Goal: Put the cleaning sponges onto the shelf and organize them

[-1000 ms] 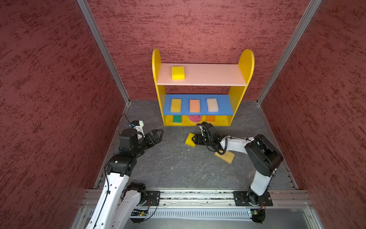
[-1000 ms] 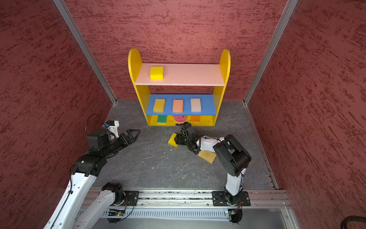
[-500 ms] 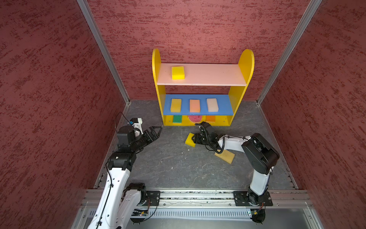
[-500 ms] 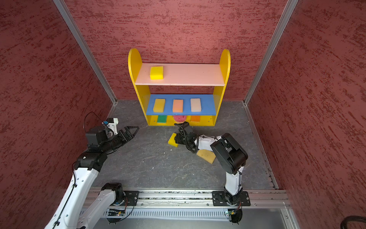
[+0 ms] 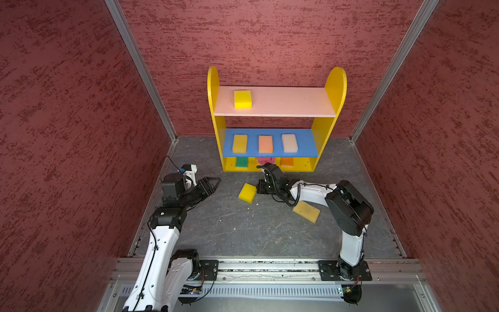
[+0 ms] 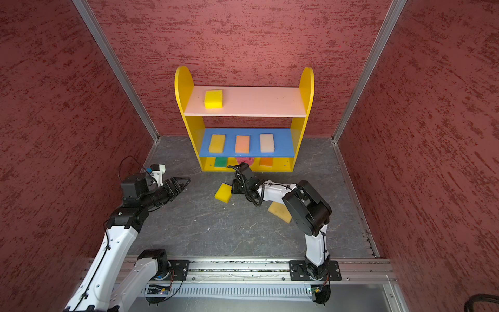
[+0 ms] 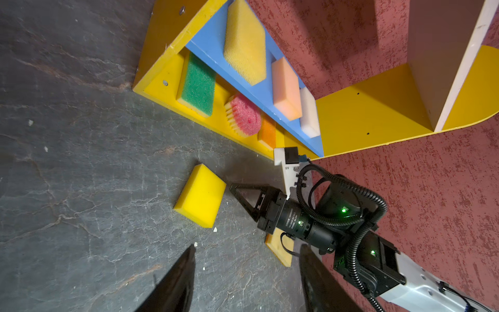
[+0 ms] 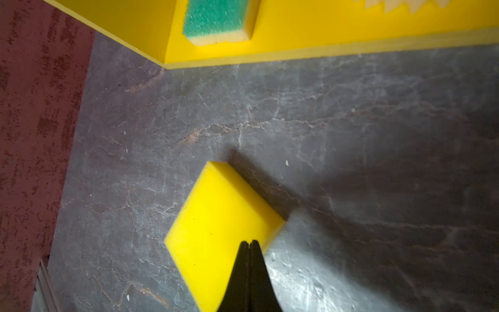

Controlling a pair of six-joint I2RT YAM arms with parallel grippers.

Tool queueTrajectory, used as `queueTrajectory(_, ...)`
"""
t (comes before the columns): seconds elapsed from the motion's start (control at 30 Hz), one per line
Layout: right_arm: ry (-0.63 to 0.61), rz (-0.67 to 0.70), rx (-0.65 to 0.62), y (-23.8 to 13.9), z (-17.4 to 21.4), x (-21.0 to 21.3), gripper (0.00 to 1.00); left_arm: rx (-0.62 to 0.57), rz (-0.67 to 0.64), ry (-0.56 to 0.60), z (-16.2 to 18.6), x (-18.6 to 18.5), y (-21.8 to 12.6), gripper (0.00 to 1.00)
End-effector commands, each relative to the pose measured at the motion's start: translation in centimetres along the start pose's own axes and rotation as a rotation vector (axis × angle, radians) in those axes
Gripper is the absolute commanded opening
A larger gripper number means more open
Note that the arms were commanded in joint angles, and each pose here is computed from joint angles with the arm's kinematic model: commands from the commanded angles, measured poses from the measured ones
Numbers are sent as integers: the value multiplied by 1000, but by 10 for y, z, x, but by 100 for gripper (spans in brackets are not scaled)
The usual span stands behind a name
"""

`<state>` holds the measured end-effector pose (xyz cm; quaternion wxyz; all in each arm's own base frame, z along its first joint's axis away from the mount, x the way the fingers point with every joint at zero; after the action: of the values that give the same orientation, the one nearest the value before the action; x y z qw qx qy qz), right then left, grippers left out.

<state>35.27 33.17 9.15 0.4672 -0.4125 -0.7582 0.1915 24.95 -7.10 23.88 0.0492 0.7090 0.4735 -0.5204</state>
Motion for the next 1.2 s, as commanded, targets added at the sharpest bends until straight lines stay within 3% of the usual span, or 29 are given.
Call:
queueTrajectory(0.0,-17,-19,-27,-18,-13,14,0,17,24,9,3,2,4,61)
queueTrajectory(0.03,-4,-19,-25,-20,-11,13,1,17,10,4,5,8,6,61)
queueTrajectory(0.1,11,-24,-13,-22,-3,12,18,29,-17,-24,10,21,13,57)
queueTrajectory(0.17,20,-13,-2,-24,8,6,34,65,-21,-56,16,28,23,44)
queueTrajectory(0.23,48,-2,8,-24,19,-2,39,94,-13,-45,22,29,33,37)
queueTrajectory(0.4,100,-27,39,-12,37,-2,45,147,-94,25,42,36,68,47)
queueTrajectory(0.53,93,-34,27,0,40,4,46,176,-111,88,47,38,98,52)
queueTrajectory(0.77,127,-99,28,12,43,10,48,198,-146,84,48,59,141,63)
queueTrajectory(0.9,135,-98,28,17,45,8,48,218,-127,59,53,67,164,41)
queueTrajectory(1.17,135,-107,38,34,38,8,33,279,-114,43,82,71,188,35)
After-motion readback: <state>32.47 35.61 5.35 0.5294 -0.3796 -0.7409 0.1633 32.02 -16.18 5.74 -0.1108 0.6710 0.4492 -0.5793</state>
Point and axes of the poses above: each gripper's point midway between its finger pads, its own y axis out along the fingers, its own x axis along the line the jaws close on, z = x × y, the point moved 3 cm from there along -y, back along the fingers
